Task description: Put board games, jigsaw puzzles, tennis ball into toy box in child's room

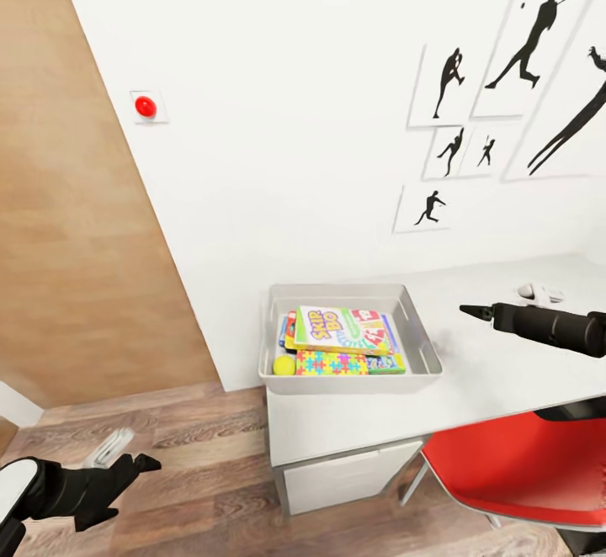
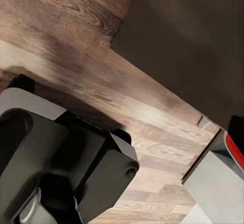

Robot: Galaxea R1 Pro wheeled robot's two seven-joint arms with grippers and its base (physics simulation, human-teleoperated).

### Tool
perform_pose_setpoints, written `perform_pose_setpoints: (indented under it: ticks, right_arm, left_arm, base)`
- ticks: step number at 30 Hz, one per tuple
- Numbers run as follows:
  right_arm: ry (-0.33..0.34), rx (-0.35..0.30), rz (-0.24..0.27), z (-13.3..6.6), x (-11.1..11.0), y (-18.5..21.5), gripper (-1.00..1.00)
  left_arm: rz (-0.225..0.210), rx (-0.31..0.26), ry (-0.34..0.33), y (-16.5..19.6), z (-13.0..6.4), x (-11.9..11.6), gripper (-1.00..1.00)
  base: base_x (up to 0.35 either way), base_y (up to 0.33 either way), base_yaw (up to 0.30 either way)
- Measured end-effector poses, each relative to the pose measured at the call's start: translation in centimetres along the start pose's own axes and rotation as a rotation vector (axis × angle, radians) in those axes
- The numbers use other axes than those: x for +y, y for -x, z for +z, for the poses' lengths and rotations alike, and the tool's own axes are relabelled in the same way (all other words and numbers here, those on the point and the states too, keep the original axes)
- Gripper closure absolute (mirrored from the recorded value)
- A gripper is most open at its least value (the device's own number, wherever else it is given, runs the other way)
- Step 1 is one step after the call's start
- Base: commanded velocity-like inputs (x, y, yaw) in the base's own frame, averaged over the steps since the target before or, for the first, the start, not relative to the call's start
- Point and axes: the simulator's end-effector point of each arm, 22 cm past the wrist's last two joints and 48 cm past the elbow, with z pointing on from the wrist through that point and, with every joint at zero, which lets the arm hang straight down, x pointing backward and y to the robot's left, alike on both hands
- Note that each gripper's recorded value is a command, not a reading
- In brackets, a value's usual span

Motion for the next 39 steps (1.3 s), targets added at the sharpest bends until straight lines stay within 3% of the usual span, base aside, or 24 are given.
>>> perform_pose_setpoints:
  ticks: [8, 19, 23, 32, 39]
  right_arm:
    - [-0.048, -0.048, 0.010, -1.5, -1.9, 1.8, -1.00]
    - [-0.079, -0.064, 0.007, -2.7, -3.2, 2.6, -1.00]
    - [-0.095, -0.059, 0.014, -3.0, -4.0, 2.3, -1.00]
    - [-0.183, -0.050, 0.063, -4.8, -8.5, 1.4, -1.00]
    - [-0.223, -0.053, 0.075, -5.7, -10.2, 1.2, -1.00]
  left_arm:
    - [-0.004, -0.003, -0.004, 0.0, -0.2, 0.0, -1.00]
    - [-0.009, -0.005, 0.008, 0.1, -0.2, 0.5, -1.00]
    - [-0.022, 0.002, 0.045, -0.1, 0.2, 2.0, -1.00]
    - [-0.057, 0.022, 0.162, -1.2, 1.3, 7.0, -1.00]
    - [-0.065, 0.033, 0.196, -2.0, 1.7, 8.5, -1.00]
  base:
    - [0.000, 0.007, -0.199]
    - [0.000, 0.001, -0.231]
    - [0.000, 0.000, -0.238]
    - [0.000, 0.000, -0.239]
    - [0.000, 0.000, -0.240]
